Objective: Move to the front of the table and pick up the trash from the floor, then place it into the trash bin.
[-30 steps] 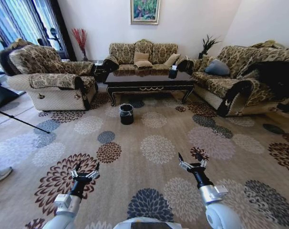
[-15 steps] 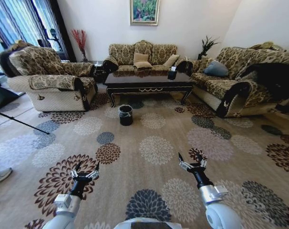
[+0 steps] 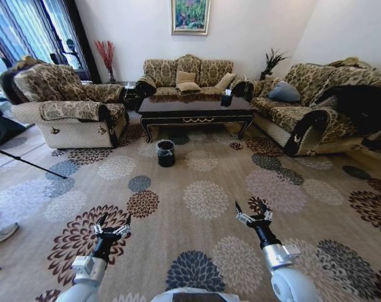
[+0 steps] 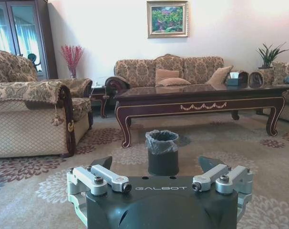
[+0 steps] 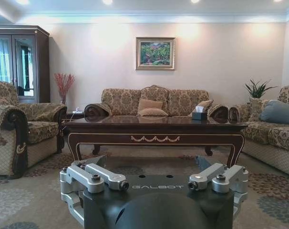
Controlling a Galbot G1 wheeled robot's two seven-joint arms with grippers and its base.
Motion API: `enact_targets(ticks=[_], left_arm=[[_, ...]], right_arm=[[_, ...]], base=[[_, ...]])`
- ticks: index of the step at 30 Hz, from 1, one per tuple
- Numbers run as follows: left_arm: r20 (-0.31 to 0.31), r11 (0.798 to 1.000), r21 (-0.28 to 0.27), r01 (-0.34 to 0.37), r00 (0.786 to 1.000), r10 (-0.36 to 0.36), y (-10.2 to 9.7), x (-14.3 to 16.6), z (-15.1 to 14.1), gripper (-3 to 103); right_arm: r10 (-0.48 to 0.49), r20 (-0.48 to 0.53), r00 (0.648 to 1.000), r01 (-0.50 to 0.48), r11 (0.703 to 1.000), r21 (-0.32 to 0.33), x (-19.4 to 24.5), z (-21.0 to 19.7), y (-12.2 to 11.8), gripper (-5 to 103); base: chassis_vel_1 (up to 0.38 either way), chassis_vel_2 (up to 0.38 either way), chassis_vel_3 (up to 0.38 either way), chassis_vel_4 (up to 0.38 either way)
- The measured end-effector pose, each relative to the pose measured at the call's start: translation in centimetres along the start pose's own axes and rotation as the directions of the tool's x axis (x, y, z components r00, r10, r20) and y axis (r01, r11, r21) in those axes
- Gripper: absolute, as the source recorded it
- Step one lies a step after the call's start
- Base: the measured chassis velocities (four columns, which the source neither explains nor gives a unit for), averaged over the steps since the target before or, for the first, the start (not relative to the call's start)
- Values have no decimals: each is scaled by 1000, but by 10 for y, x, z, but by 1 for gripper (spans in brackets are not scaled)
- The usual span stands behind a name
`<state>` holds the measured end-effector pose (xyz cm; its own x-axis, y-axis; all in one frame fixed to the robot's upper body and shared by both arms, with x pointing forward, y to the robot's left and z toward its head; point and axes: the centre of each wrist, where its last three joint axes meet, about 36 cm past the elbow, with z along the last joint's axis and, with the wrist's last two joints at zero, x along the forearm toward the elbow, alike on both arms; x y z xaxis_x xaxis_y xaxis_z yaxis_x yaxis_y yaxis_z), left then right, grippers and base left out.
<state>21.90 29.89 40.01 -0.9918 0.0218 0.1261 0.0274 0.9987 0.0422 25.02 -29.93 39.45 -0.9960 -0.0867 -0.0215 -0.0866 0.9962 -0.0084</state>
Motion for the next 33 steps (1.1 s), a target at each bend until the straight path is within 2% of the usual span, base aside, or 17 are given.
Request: enact_targets(ticks=[33], left_arm=[[0, 1000, 0, 0, 1000, 0, 0, 0, 0, 100]], right_arm=[[0, 0, 1000, 0, 1000, 0, 0, 0, 0, 100]], base=[[-7, 6, 10, -5]])
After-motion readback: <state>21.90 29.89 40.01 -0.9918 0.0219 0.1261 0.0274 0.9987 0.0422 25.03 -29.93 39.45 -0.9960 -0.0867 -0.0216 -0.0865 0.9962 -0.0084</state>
